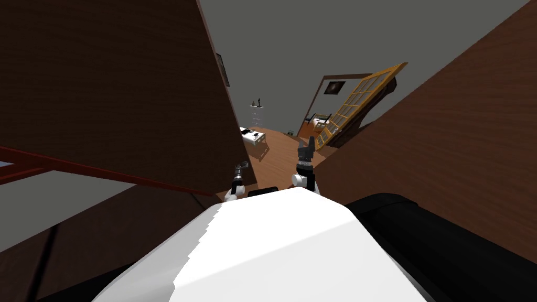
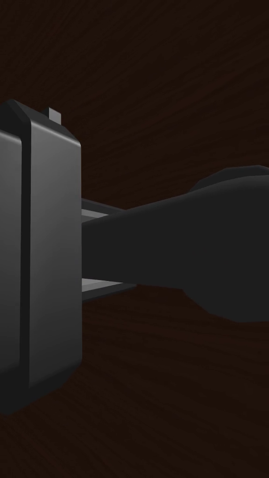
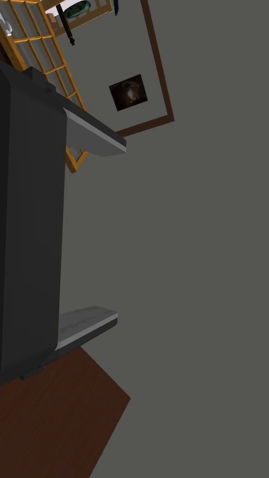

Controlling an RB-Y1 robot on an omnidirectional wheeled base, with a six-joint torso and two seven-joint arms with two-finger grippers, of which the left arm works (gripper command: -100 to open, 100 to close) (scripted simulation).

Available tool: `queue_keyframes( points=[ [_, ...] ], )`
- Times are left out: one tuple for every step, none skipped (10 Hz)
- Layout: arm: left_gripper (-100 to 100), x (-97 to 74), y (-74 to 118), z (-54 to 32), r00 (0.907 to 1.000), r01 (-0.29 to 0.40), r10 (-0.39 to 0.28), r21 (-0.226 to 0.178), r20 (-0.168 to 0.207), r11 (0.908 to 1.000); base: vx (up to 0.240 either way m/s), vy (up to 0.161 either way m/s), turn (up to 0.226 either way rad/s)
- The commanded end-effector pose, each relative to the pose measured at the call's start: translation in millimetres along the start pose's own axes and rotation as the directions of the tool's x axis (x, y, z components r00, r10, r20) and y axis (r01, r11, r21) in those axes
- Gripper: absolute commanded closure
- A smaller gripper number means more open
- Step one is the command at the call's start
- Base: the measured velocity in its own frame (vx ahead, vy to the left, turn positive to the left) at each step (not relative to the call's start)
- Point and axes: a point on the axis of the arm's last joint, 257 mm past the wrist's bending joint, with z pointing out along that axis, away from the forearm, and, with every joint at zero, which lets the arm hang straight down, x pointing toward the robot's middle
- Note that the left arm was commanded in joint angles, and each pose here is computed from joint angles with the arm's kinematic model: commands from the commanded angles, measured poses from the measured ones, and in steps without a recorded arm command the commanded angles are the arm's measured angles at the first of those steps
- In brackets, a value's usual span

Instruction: Push the door open

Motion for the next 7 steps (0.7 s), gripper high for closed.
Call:
queue_keyframes(
  points=[
    [100,7.1,-4.0,1.6,0.9999,0.011,-0.011,0.008,0.01,0.9999,0.201,-0.038,0.071],
    [100,12.2,-3.5,0.4,0.9996,0.023,-0.023,0.006,0.019,0.9997,0.176,-0.042,0.078],
    [100,16.5,-3.1,-0.4,0.9992,0.032,-0.032,0.004,0.025,0.9995,0.141,-0.031,0.066],
    [100,3.9,-1.1,-1.4,0.9993,0.02,-0.02,0.002,0.032,0.9998,0.059,-0.001,0.03],
    [100,-21.0,-4.3,1.5,0.998,-0.009,0.009,0.011,0.062,0.9999,0.12,-0.033,0.049],
    [100,-24.8,-4.7,1.8,0.9976,-0.013,0.012,0.011,0.068,0.9999,0.196,-0.036,0.056],
    [100,-32.0,-5.4,2.2,0.9967,-0.02,0.019,0.012,0.079,0.9997,0.193,-0.077,0.041]
  ],
)
